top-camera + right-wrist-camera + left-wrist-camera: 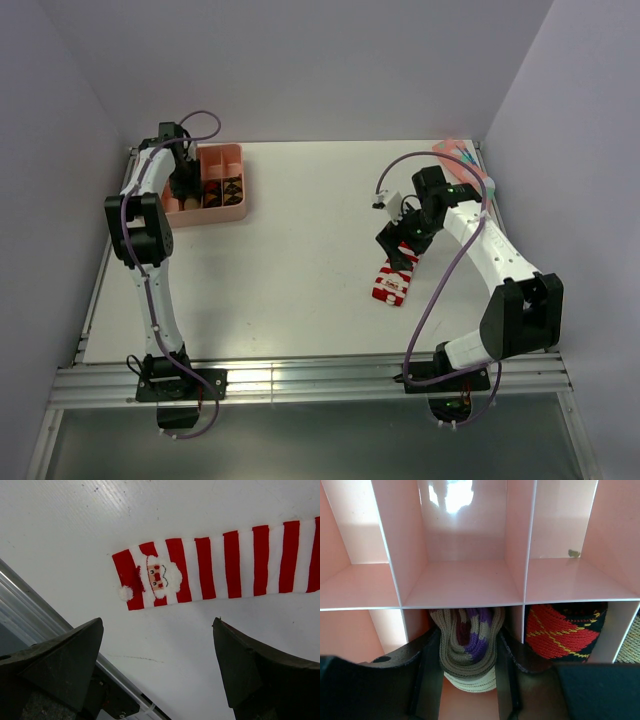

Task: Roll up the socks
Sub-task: Place the sock in the storage box.

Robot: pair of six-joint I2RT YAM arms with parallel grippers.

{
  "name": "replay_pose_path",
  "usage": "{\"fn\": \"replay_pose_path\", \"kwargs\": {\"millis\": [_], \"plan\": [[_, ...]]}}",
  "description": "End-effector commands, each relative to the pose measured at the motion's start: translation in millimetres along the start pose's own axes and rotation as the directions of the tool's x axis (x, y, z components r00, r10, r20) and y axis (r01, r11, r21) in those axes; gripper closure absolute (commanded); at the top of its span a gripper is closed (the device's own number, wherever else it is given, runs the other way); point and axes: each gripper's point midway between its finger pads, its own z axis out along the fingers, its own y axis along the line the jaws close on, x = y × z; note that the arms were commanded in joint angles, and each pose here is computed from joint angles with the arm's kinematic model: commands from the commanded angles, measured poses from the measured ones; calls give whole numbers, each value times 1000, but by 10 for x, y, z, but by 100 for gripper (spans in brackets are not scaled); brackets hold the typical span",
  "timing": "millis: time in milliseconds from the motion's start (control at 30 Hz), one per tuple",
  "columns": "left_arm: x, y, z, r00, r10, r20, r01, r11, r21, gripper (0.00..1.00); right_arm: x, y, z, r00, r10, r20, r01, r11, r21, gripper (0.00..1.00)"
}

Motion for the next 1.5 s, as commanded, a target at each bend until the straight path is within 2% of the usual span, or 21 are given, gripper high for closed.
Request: {"fn": "replay_pose_path", "kwargs": {"millis": [0, 200, 400, 500, 667, 867, 900, 933, 1333, 1467], "plan": [[420, 18, 249, 988, 4, -157, -8, 1000, -21, 100, -45, -25, -52, 999, -19, 35, 18, 1000, 24, 3], [401, 57, 281, 990, -24, -142, 13, 997, -78, 99, -39, -26, -45, 999, -25, 34, 24, 999, 24, 3], [266, -24, 189, 997, -69, -45, 65, 995, -77, 81, -92, -5, -92, 999, -18, 46, 18, 1000, 13, 3], [136, -105, 37, 995, -93, 19, 94, 995, -38, 65, -120, 12, -121, 998, -19, 55, 18, 1000, 9, 3], [-30, -167, -121, 989, -119, 85, 119, 993, -3, 57, -108, 20, -135, 998, -13, 55, 13, 1000, 12, 3], [-84, -168, -164, 987, -129, 99, 130, 992, 0, 48, -110, 32, -134, 998, -7, 58, 7, 1000, 8, 3], [-89, -168, -181, 986, -129, 103, 130, 992, 1, 33, -110, 32, -134, 998, -6, 58, 5, 1000, 8, 3], [-86, -169, -181, 986, -132, 106, 133, 991, 2, 30, -110, 34, -130, 998, -3, 57, 3, 1000, 5, 3], [-237, -128, -509, 976, -139, 165, 144, 989, -18, 30, -141, 35, -122, 998, -3, 61, 4, 1000, -7, 3], [-309, -96, -796, 962, -149, 229, 159, 987, -26, 30, -187, 27, -159, 997, -6, 83, 6, 1000, 5, 3]]}}
